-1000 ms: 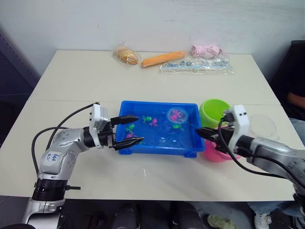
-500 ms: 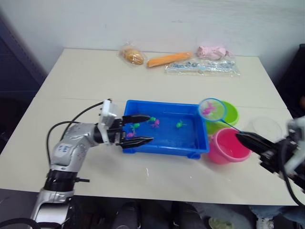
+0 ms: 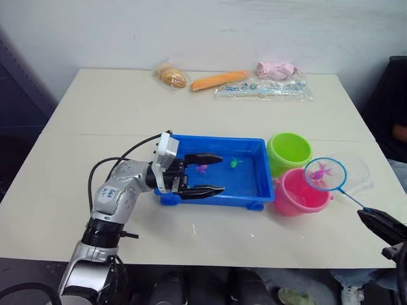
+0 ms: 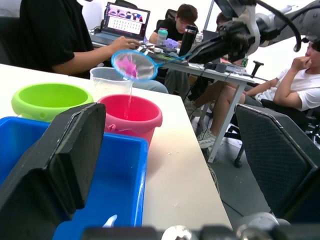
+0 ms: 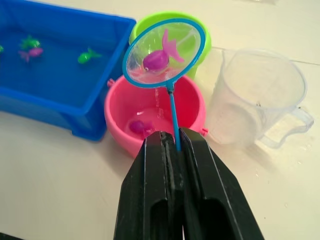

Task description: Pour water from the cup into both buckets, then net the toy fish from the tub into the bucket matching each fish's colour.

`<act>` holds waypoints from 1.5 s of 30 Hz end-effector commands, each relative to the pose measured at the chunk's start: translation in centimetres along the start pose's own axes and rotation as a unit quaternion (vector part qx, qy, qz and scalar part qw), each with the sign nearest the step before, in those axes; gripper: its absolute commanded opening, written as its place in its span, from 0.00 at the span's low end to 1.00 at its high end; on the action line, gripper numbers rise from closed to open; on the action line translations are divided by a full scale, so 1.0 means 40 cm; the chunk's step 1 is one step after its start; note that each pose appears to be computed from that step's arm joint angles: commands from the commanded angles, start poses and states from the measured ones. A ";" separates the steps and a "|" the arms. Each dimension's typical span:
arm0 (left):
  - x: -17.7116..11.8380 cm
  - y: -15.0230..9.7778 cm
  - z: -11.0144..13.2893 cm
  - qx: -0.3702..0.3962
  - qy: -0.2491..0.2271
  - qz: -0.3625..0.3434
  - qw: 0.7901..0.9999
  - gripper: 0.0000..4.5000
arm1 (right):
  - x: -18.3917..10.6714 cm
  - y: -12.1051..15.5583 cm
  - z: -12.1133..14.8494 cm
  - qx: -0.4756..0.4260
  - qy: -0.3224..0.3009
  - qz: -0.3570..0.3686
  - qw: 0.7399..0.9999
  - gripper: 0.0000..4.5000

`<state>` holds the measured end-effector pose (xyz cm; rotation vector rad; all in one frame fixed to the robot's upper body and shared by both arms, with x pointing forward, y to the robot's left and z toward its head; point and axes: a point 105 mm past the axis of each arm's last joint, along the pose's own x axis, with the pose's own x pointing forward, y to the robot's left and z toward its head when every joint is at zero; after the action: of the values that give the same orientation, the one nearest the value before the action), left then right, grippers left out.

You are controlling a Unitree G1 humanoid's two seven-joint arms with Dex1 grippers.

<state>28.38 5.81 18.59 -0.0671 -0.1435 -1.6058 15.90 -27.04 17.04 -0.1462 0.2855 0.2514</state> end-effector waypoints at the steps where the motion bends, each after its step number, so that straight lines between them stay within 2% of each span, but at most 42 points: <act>1: 0.007 -0.009 0.009 0.015 0.001 -0.004 1.000 0.98 | 0.009 -0.010 -0.021 -0.053 0.014 -0.010 0.998 0.00; 9: 0.001 -0.007 0.010 0.017 0.005 0.006 1.000 0.98 | 0.024 -0.029 -0.036 -0.139 0.011 -0.034 0.990 0.00; 14: 0.005 -0.008 0.007 0.013 0.002 0.006 1.000 0.98 | 0.021 -0.034 -0.041 -0.254 0.001 -0.034 0.967 0.00; 19: 0.007 -0.007 0.006 0.009 -0.001 0.004 1.000 0.98 | 0.019 -0.047 -0.033 -0.366 -0.019 -0.050 0.929 0.00; 26: 0.001 -0.003 0.008 0.010 -0.001 0.008 1.000 0.98 | 0.031 -0.038 -0.026 -0.528 -0.052 -0.054 0.846 0.00; 29: -0.003 -0.004 0.009 0.013 0.000 0.010 1.000 0.98 | 0.025 -0.053 -0.047 -0.542 -0.045 -0.069 0.837 0.00; 31: -0.008 -0.003 0.011 0.015 0.000 0.015 1.000 0.98 | 0.020 -0.055 -0.047 -0.566 -0.049 -0.073 0.820 0.00; 33: -0.013 -0.003 0.012 0.016 0.001 0.017 1.000 0.98 | 0.019 -0.055 -0.040 -0.570 -0.062 -0.078 0.815 0.00; 35: -0.019 -0.004 0.012 0.017 0.003 0.019 1.000 0.98 | 0.021 -0.050 -0.033 -0.568 -0.075 -0.077 0.816 0.00; 38: -0.042 0.001 0.018 0.022 0.007 0.031 0.999 0.98 | 0.020 -0.047 -0.003 -0.445 -0.125 -0.093 0.882 0.00; 39: -0.061 0.005 0.021 0.026 0.011 0.039 0.999 0.98 | 0.021 -0.038 0.024 -0.377 -0.159 -0.089 0.908 0.00; 41: -0.093 0.013 0.025 0.031 0.018 0.058 0.998 0.98 | 0.025 -0.019 0.057 -0.273 -0.195 -0.062 0.940 0.00; 42: -0.116 0.014 0.025 0.009 0.025 0.064 0.998 0.98 | 0.031 -0.002 0.070 -0.224 -0.204 -0.032 0.952 0.00; 44: -0.196 0.037 0.036 0.015 0.048 0.110 0.993 0.98 | 0.052 0.048 0.078 -0.073 -0.189 0.059 0.978 0.00; 45: -0.230 0.044 0.045 0.026 0.060 0.128 0.990 0.98 | 0.062 0.081 0.085 -0.027 -0.175 0.110 0.978 0.00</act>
<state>30.11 12.91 18.39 0.0232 -0.0474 -1.4024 18.42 -24.97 18.82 -0.3347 -0.1001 0.3830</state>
